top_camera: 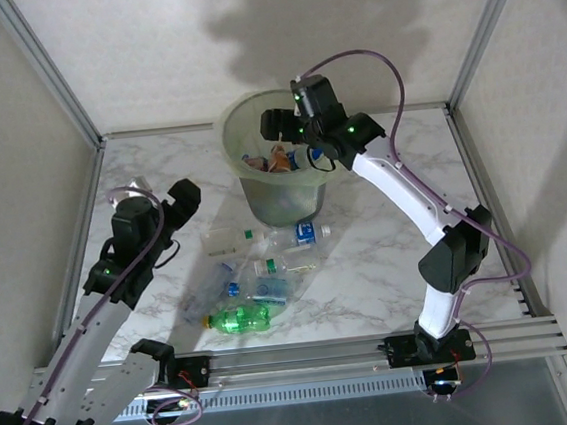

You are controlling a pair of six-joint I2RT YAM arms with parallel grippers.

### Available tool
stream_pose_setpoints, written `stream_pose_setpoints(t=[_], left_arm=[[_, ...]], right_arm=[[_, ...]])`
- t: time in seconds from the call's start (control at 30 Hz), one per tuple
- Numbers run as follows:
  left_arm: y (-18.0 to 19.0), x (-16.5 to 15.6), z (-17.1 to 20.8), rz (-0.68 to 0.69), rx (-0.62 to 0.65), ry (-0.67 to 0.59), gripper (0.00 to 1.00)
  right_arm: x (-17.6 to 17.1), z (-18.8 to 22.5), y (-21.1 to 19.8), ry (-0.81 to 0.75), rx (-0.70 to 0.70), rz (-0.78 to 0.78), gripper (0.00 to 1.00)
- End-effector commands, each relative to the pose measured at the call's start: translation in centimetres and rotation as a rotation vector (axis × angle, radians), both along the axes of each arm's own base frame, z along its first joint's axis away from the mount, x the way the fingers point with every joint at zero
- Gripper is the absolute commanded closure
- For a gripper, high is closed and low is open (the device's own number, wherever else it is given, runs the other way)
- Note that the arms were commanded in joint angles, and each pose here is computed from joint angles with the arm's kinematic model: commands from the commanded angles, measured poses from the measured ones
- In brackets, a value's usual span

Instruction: Put the plastic bottles in the bin

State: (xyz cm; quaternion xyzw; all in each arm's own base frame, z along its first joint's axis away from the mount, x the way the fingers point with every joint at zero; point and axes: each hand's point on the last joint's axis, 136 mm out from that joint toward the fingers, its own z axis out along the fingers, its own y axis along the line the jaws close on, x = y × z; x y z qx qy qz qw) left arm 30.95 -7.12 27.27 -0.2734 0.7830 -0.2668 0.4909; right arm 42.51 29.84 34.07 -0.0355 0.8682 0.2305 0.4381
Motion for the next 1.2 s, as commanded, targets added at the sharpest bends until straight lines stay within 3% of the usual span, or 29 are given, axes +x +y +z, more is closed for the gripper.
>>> stream_pose_setpoints(t=[0.0, 0.3, 0.57, 0.83, 1.17], left_arm=[[1.5, -0.9, -0.6, 0.041, 0.062, 0.016, 0.06], [1.9, -2.8, -5.1, 0.013, 0.145, 0.184, 0.13], [1.4, -6.0, -11.0, -0.046, 0.162, 0.348, 0.21], [-1.2, -7.2, -14.1, -0.131, 0.21, 0.465, 0.22], [-4.3, -7.3, -15.7, -0.241, 0.51, 0.569, 0.21]], right_arm=[[-0.8, 2.9, -0.2, -0.058, 0.008, 0.0, 0.13], [-7.3, 5.8, 1.1, -0.128, 0.008, 0.046, 0.12], [-15.2, 3.7, 2.0, -0.14, 0.061, 0.158, 0.11], [-17.3, -1.2, 0.4, -0.045, 0.073, 0.144, 0.11], [-17.8, -2.4, -0.9, -0.03, 0.084, 0.109, 0.1]])
